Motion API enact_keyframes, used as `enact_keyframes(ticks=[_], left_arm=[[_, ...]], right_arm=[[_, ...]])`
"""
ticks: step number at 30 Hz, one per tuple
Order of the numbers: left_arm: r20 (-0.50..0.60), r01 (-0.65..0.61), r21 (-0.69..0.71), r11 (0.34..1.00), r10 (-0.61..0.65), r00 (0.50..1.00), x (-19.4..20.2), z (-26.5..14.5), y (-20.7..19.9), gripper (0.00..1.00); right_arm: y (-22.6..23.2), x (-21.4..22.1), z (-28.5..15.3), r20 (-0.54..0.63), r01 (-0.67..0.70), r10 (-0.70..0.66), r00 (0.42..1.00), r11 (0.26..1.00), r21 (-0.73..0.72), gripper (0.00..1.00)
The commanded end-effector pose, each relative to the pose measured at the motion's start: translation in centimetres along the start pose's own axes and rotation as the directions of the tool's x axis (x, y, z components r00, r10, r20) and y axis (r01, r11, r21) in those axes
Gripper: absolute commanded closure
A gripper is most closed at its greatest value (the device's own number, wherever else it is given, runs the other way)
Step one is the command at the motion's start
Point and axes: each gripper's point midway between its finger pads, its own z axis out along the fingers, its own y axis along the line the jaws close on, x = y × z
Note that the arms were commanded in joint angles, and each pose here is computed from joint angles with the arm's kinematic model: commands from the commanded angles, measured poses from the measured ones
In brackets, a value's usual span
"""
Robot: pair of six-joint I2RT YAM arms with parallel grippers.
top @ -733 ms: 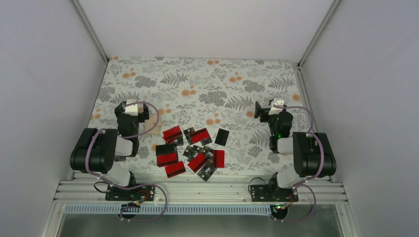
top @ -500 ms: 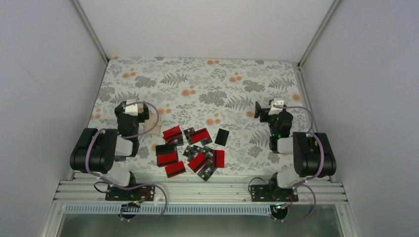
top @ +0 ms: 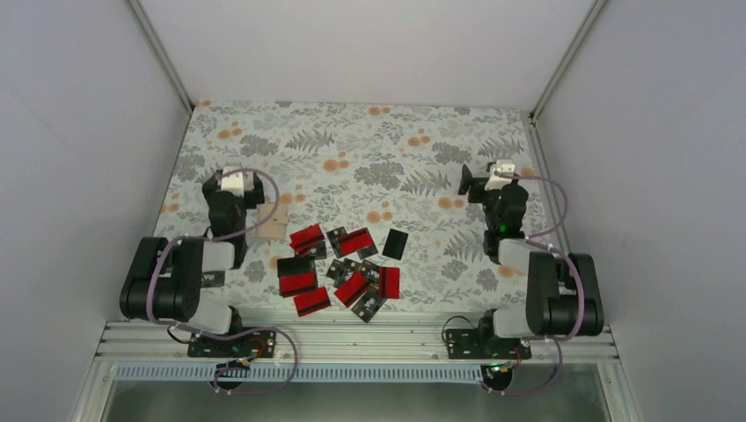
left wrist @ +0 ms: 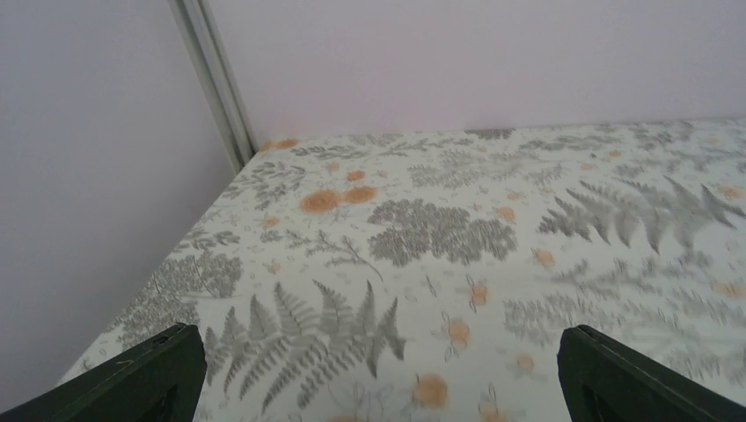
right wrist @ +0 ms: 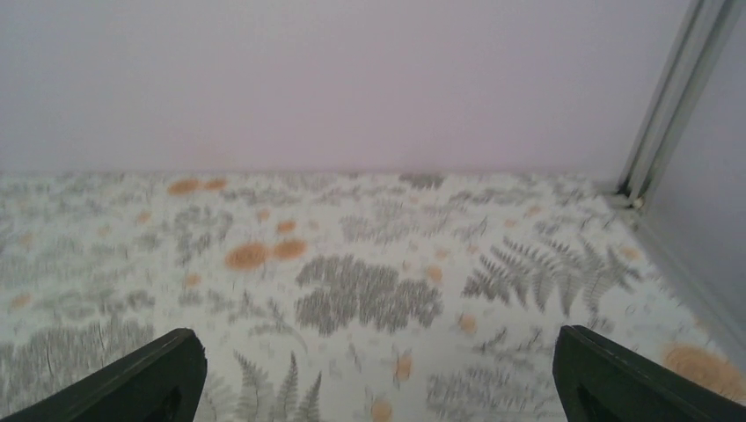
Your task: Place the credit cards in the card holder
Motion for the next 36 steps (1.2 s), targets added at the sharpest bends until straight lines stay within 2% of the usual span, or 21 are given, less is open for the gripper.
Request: enact_keyframes(ticks=[1,7,10,13,16,19,23,29,36], left_arm=[[-0.096,0.080,-0.080,0.994,-0.087,0.992,-2.8,2.3,1.0,0.00],[-0.293,0.135,-0.253,0.958,-0.209,0.933,-2.8,2.8,2.7,0.00],[-0.355,0.176,-0.277,0.945,-0.271,0.895,-2.9,1.8,2.6,0.00],[-0.420,0.229,-0.246,0.942,-0.317,0.850,-2.6,0.2,1.7,0.00],[-0.500,0.276,-0.174,0.945,-0.326,0.802,-2.0,-1.5,0.0,0.05],[-0.582,0.274,-0.152,0.950,-0.310,0.752,-0.1,-3.7,-0.6,0.06],[-0.665,0.339,-0.104,0.935,-0.318,0.676,2.6,-6.4,-2.3,0.08],[-0.761,0.412,-0.094,0.906,-0.332,0.557,6.3,-7.6,-4.4,0.19],[-0.800,0.379,-0.151,0.913,-0.338,0.495,9.7,-7.7,-4.3,0.31]], right_arm=[[-1.1,-3.3,-0.4,0.020,-0.068,0.066,0.998,0.995,0.074,0.00],[-0.9,-7.7,-1.2,0.050,-0.177,0.174,0.983,0.982,0.066,0.00],[-1.0,-10.3,-2.3,0.076,-0.262,0.257,0.963,0.962,0.073,0.00],[-1.5,-11.0,-2.6,0.034,-0.396,0.395,0.918,0.911,0.116,0.00],[-0.6,-10.3,-1.9,-0.083,-0.417,0.425,0.902,0.904,0.097,0.00],[0.6,-8.6,-1.2,-0.209,-0.430,0.437,0.875,0.899,0.079,0.00],[3.1,-6.1,-1.2,-0.335,-0.480,0.449,0.828,0.877,-0.011,0.00],[6.4,-2.2,-1.5,-0.505,-0.526,0.422,0.753,0.847,-0.076,0.02],[9.1,0.8,-1.8,-0.595,-0.521,0.363,0.717,0.846,-0.111,0.05]])
